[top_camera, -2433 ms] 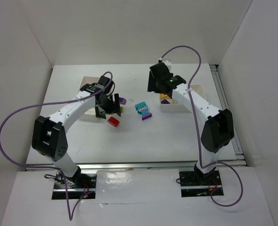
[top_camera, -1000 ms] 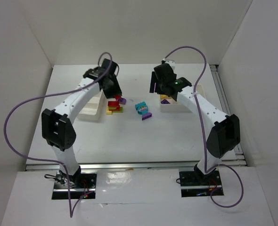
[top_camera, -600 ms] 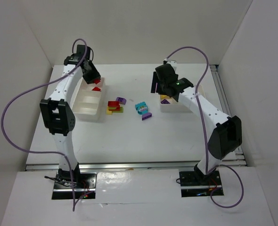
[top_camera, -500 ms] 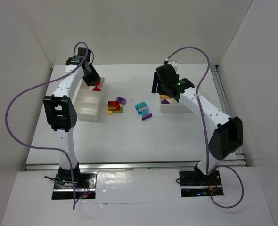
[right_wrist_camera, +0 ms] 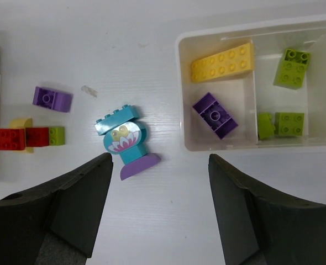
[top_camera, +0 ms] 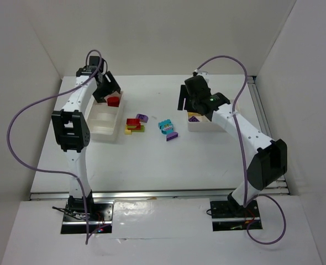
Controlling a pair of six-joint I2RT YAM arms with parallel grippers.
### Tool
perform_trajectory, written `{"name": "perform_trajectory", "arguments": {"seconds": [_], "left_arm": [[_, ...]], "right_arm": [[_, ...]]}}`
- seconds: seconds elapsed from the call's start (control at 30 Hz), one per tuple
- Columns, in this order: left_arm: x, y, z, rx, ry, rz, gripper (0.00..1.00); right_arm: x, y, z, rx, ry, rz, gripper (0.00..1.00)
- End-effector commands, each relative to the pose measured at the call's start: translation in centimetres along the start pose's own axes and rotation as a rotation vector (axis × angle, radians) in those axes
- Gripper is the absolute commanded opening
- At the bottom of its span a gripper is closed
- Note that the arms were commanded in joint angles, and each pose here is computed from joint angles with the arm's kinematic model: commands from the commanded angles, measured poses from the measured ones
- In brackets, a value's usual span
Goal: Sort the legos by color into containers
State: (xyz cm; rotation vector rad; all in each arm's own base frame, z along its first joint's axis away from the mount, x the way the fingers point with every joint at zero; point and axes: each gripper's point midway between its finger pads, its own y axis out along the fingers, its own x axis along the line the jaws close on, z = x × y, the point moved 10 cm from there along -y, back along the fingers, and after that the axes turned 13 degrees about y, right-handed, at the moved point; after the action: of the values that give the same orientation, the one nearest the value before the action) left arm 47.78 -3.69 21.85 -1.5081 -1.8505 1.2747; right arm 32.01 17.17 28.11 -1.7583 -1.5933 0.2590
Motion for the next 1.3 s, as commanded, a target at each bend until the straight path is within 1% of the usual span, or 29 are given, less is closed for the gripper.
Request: {"name": "perform_trajectory", "arguments": {"seconds": [0.0,0.03,0.07,0.1,0.13,0.17,0.2,0.23,0.33,0.43,0.5,0.7,0.83,0.9,1.0,1.13,1.17,1.27], "left_arm": [[-1.7,-4.8,-0.5,-0.09,0.081,0.069,0.89],[-2.2,-5.6,0.0,-0.093,0.094,0.066,0.89],[-2.7,-7.8,-0.2,-0.136,0.116,0.089,0.89],[-3.1,-8.9,0.1,-0.15,0.134,0.102,0.89],[-4.0,-10.9,0.7,-0.181,0.178,0.12,0.89],[-4.5,-10.9,1.1,-0.183,0.202,0.12,0.89],[-4.9,-12.7,1.5,-0.208,0.223,0.14,0.89],[-5.7,-13.1,2.5,-0.2,0.267,0.157,0.89],[-6.7,-14.9,3.8,-0.204,0.312,0.209,0.88],[-7.2,-15.1,5.5,-0.168,0.32,0.228,0.88],[-7.0,-14.3,6.2,-0.127,0.31,0.226,0.88],[-6.9,-14.3,6.4,-0.122,0.298,0.224,0.88],[-6.9,-14.6,6.4,-0.123,0.307,0.224,0.88],[-6.9,-14.2,6.4,-0.115,0.307,0.22,0.88],[-6.8,-14.2,6.4,-0.116,0.316,0.219,0.88],[-6.8,-13.6,6.6,-0.099,0.318,0.212,0.88],[-6.8,-13.6,6.6,-0.099,0.318,0.211,0.87],[-6.8,-13.6,6.6,-0.099,0.318,0.211,0.87]], "right_arm": [[0.5,-1.2,0.6,0.047,-0.041,-0.072,0.78],[0.6,-0.9,1.3,0.075,-0.066,-0.081,0.78],[1.0,-0.7,2.5,0.123,-0.098,-0.107,0.78],[1.2,-0.5,2.9,0.141,-0.118,-0.119,0.8],[1.4,-0.1,3.9,0.188,-0.15,-0.126,0.82],[1.7,0.3,4.6,0.215,-0.162,-0.133,0.82],[1.6,0.3,5.6,0.258,-0.205,-0.114,0.83],[1.7,0.6,6.3,0.279,-0.231,-0.106,0.83],[2.5,1.4,7.8,0.314,-0.281,-0.093,0.84],[3.1,2.7,8.3,0.34,-0.282,-0.106,0.84],[3.4,4.0,9.2,0.379,-0.301,-0.103,0.86],[3.6,7.2,11.2,0.445,-0.337,-0.078,0.87],[3.6,8.3,11.5,0.424,-0.361,-0.057,0.87],[3.8,8.7,11.6,0.414,-0.367,-0.067,0.83],[3.7,9.3,11.7,0.404,-0.382,-0.044,0.8],[3.5,10.1,11.6,0.401,-0.375,-0.035,0.8],[3.2,10.2,11.5,0.406,-0.361,-0.022,0.81],[2.8,10.6,11.8,0.4,-0.361,0.013,0.82]]}}
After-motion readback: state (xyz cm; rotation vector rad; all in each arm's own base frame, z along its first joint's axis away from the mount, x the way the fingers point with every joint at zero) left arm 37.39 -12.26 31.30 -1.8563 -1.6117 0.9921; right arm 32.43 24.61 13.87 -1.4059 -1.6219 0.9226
